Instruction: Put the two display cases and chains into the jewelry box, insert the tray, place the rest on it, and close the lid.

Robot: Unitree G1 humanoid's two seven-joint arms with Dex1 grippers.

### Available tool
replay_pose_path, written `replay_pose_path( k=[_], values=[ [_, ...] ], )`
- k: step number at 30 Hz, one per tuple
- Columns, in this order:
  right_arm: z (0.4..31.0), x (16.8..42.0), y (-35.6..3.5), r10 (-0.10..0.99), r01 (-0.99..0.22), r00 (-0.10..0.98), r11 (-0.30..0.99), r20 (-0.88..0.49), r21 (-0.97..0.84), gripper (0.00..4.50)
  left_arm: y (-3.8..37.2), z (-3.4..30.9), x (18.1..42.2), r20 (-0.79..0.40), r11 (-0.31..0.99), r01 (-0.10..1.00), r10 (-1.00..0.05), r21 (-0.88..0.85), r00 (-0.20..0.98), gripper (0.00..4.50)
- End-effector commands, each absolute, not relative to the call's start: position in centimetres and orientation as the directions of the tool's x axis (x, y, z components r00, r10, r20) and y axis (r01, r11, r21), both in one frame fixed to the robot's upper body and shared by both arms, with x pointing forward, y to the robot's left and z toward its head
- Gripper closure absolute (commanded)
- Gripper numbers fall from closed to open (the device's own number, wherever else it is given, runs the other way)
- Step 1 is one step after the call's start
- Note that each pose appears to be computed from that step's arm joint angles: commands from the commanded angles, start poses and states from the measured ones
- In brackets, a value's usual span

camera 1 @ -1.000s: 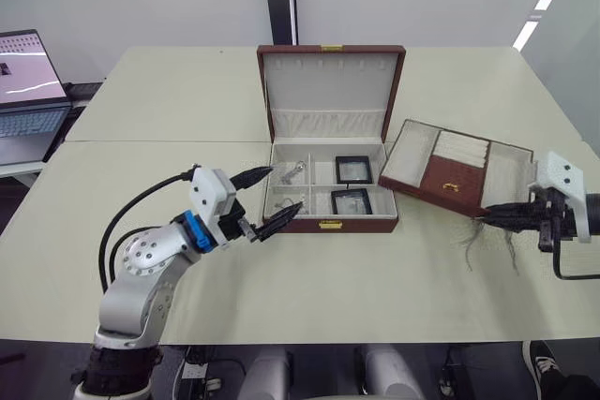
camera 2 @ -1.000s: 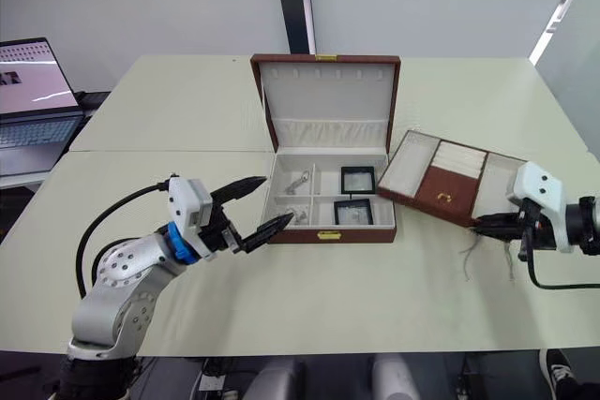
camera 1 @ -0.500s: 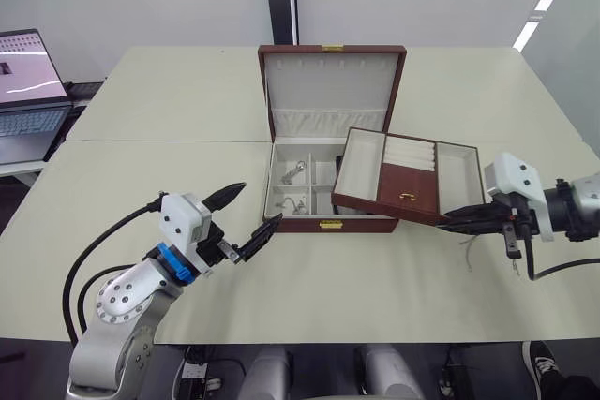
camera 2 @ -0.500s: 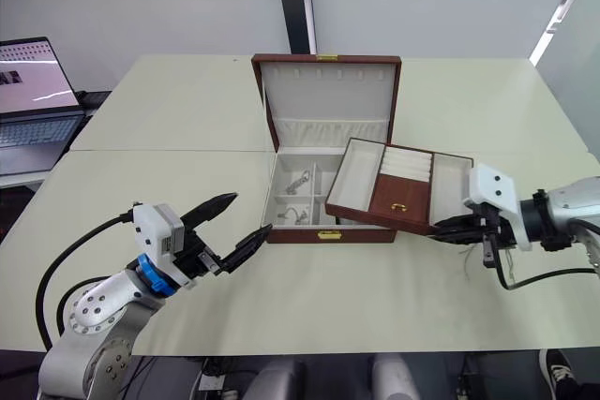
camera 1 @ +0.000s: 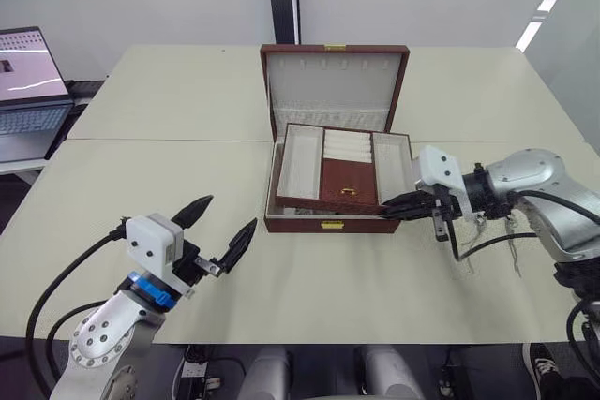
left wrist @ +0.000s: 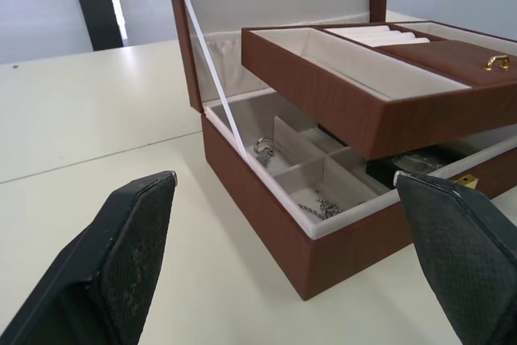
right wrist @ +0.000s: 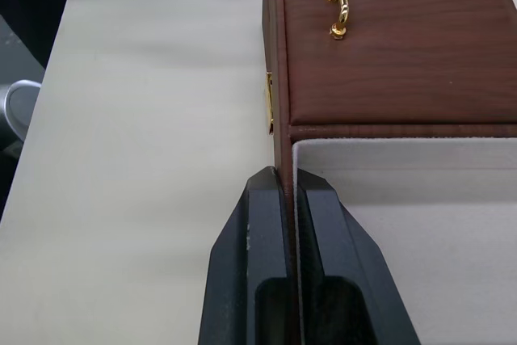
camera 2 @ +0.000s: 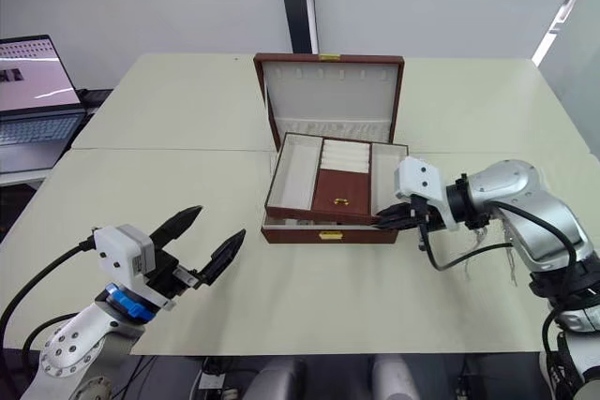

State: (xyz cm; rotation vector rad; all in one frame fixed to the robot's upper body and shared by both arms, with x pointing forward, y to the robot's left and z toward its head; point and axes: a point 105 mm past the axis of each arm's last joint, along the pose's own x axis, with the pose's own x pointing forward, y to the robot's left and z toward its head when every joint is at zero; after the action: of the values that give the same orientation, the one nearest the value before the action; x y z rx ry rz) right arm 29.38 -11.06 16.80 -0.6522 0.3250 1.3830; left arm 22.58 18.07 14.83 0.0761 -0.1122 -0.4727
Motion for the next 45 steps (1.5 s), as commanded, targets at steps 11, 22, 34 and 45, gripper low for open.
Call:
replay_pose_path(
  k=[11,22,34,45],
  values=[
    [17.1,31.2,-8.7,0.780,-0.949,0.209,0.016,-0.589,-0.316,4.49,18.1,16.3,21.8,0.162,0.906,0.405,-0.420,0.123,0.893,0.00],
    [17.0,31.5,-9.9,0.768,-0.950,0.223,0.033,-0.601,-0.311,4.49,18.0,15.8,21.6,0.158,0.905,0.404,-0.422,0.129,0.893,0.00],
    [16.7,31.4,-9.8,0.772,-0.954,0.209,0.026,-0.601,-0.298,4.49,17.8,15.9,22.0,0.161,0.897,0.420,-0.439,0.135,0.884,0.00],
    [16.5,32.0,-10.0,0.774,-0.949,0.229,0.042,-0.590,-0.313,4.49,17.6,15.7,22.2,0.162,0.897,0.422,-0.440,0.133,0.883,0.00]
  ],
)
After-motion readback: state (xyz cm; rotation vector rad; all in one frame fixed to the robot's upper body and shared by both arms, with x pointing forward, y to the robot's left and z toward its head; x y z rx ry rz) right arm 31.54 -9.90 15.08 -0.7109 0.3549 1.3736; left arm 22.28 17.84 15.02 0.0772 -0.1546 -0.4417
